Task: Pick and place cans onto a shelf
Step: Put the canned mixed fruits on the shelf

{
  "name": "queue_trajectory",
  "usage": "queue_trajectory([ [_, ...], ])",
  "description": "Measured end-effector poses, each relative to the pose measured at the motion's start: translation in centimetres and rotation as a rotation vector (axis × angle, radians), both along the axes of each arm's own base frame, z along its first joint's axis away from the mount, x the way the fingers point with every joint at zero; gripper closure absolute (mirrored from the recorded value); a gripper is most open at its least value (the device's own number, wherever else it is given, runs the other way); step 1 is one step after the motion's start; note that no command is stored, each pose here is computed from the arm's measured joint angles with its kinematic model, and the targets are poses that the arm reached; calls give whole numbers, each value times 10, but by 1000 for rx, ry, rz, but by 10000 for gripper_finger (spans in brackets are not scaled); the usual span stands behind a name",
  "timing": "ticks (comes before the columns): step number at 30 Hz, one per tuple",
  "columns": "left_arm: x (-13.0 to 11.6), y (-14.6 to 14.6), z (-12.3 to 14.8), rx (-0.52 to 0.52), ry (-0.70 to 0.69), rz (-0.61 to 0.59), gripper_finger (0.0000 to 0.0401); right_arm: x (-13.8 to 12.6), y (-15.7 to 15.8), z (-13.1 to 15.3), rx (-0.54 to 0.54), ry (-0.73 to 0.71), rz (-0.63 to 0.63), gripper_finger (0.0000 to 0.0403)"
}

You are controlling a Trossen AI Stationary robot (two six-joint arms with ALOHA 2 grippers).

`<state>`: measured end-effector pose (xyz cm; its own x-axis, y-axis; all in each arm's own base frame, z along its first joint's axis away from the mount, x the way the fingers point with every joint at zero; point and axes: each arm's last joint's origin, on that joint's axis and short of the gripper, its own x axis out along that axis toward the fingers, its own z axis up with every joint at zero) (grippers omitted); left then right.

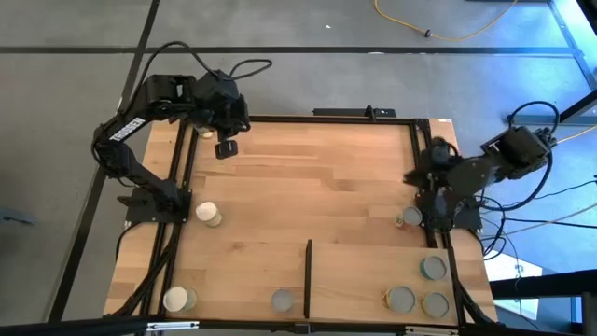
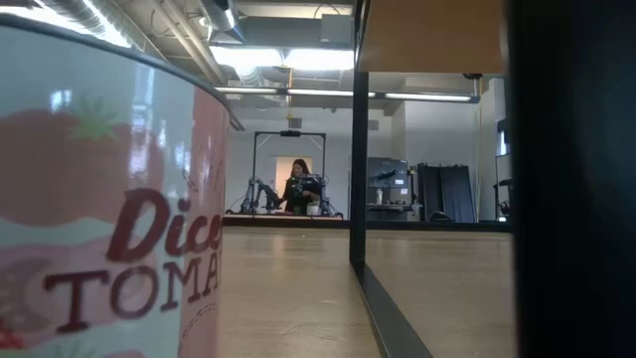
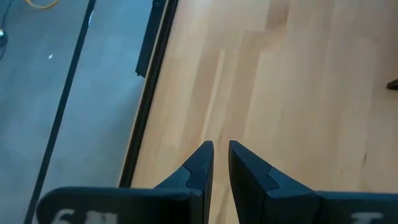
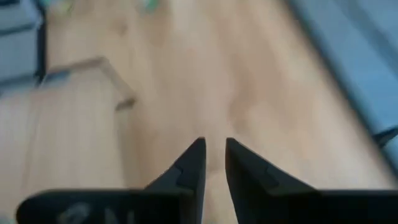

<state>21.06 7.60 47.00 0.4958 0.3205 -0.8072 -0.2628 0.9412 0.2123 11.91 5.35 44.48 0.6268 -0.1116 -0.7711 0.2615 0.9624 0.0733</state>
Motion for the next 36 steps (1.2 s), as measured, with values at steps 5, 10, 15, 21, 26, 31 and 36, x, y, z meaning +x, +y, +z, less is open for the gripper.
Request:
queue_trajectory([
  [5,-2,8,0,-9,-16,55,359,-13,-3,-36,134,158,36,340],
  [10,-5,14,1,-14,-24,97,359,-21,-9,-76,160,283,-41,340],
  [15,-7,20,1,-26,-34,142,359,-24,-17,-110,182,374,-185,340],
  [21,-8,23,1,-37,-47,181,359,-28,-26,-140,274,472,-388,340],
  [26,-10,26,1,-42,-51,191,359,-26,-32,-164,317,578,-422,340],
  [31,-10,30,2,-55,-80,192,359,-16,-37,-183,319,546,-350,340],
  [36,-9,34,4,-43,-113,204,359,-11,-44,-200,305,562,-351,340],
])
